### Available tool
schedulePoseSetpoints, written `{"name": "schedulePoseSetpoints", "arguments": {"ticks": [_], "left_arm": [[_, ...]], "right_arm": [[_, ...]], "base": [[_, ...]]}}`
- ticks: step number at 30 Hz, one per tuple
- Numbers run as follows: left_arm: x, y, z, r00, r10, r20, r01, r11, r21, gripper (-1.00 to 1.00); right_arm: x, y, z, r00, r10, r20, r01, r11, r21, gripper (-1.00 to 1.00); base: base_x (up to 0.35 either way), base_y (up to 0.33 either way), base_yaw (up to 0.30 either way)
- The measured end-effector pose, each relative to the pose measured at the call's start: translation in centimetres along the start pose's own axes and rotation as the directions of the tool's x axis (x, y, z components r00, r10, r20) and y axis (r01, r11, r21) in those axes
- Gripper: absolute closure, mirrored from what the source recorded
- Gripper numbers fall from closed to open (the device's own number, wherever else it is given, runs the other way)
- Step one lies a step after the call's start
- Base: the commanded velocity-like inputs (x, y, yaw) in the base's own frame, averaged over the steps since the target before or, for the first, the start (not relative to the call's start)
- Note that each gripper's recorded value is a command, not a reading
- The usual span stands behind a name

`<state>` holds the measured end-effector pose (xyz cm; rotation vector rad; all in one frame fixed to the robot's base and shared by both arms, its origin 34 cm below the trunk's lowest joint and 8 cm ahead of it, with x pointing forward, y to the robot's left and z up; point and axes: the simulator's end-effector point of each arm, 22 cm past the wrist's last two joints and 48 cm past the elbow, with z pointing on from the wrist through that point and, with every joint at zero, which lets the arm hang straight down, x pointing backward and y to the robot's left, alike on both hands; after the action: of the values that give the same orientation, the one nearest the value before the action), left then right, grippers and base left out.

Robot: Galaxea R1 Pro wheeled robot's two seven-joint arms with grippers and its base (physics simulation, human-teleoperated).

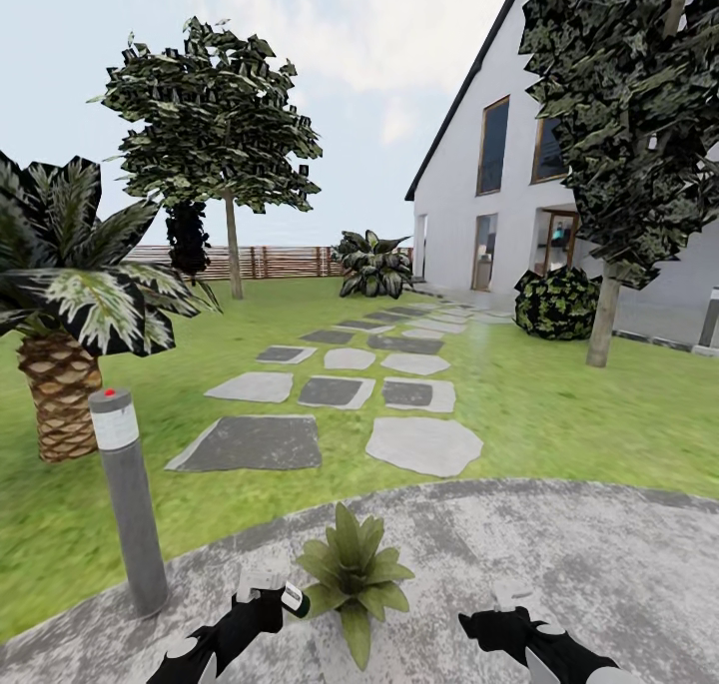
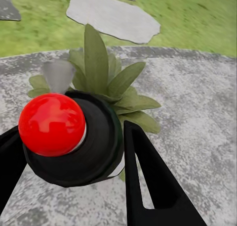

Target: Pick up the pesticide atomizer in the garden and spray insectifuge to fully cover both potted plants in the garden.

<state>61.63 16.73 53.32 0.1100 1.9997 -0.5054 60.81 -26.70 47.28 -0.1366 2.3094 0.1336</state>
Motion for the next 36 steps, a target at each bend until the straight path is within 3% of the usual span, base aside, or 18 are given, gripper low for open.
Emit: {"name": "schedulePoseSetpoints", "arguments": {"ticks": [36], "left_arm": [[-6.9, -1.8, -1.8, 1.000, -0.002, -0.004, 0.002, 1.000, -0.002, 1.00]], "right_arm": [[-6.1, 0.2, -4.0, 1.000, 0.003, -0.005, -0.003, 1.000, -0.002, -1.00]], "base": [[0.000, 0.000, 0.000]]}}
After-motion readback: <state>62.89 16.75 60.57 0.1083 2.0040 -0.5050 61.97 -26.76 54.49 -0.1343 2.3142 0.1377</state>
